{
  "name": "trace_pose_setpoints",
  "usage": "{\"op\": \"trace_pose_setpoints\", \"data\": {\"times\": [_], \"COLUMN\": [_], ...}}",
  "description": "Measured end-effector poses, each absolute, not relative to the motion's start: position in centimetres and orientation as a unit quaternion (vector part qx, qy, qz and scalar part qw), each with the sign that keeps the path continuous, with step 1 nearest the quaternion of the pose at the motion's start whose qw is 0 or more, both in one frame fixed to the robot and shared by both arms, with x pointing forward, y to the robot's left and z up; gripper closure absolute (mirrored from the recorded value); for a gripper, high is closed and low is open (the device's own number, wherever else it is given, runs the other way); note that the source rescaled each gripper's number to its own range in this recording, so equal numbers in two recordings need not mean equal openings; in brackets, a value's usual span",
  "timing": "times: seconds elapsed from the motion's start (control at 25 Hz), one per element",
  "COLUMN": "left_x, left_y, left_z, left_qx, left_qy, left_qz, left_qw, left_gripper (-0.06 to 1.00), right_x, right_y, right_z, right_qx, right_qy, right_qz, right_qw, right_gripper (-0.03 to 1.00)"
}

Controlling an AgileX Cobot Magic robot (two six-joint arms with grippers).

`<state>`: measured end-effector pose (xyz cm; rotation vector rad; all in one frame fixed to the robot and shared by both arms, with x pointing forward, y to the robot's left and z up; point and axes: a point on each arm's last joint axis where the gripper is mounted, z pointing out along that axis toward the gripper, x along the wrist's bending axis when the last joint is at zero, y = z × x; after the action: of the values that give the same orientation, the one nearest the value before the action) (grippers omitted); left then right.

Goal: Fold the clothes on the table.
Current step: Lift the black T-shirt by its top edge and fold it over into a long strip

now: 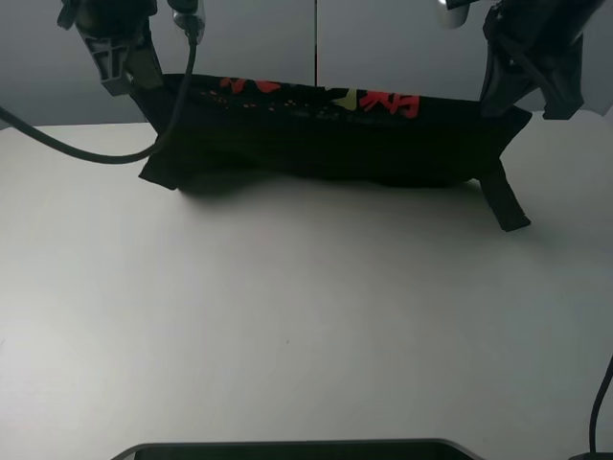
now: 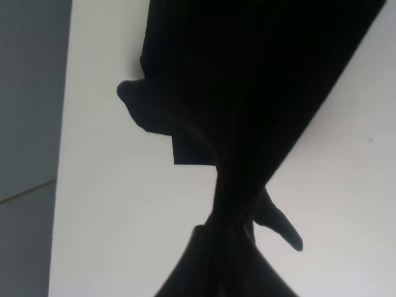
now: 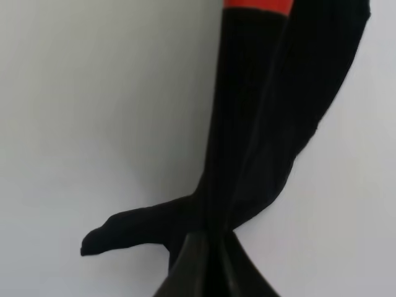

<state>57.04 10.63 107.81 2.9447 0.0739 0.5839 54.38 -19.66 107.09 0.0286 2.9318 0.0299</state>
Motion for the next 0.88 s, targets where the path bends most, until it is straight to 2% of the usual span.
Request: {"op": "trace_pose_setpoints", "data": {"times": [0.24,0.6,0.88], "left_x": [55.6,53.0,51.8], "left_y": [11.4,12.4,12.8], "left_z": [107.6,104.2,100.9], "left_qx": [0.990,0.997,0.997], "left_qy": [0.026,0.030,0.040], "left_qz": [0.135,0.068,0.049], "left_qw": [0.039,0.026,0.033], "left_gripper": [0.94,0.94,0.94], "right_x": [53.3,49.4,49.2], "right_y": [-19.2,-18.2,-18.3], "right_z": [107.1,101.7,101.3], "right_qx": [0.002,-0.025,0.014], "right_qy": [0.995,0.999,1.000], "right_qz": [0.048,0.015,0.005], "right_qw": [0.085,-0.019,-0.024], "right_gripper": [0.97,0.97,0.97]}}
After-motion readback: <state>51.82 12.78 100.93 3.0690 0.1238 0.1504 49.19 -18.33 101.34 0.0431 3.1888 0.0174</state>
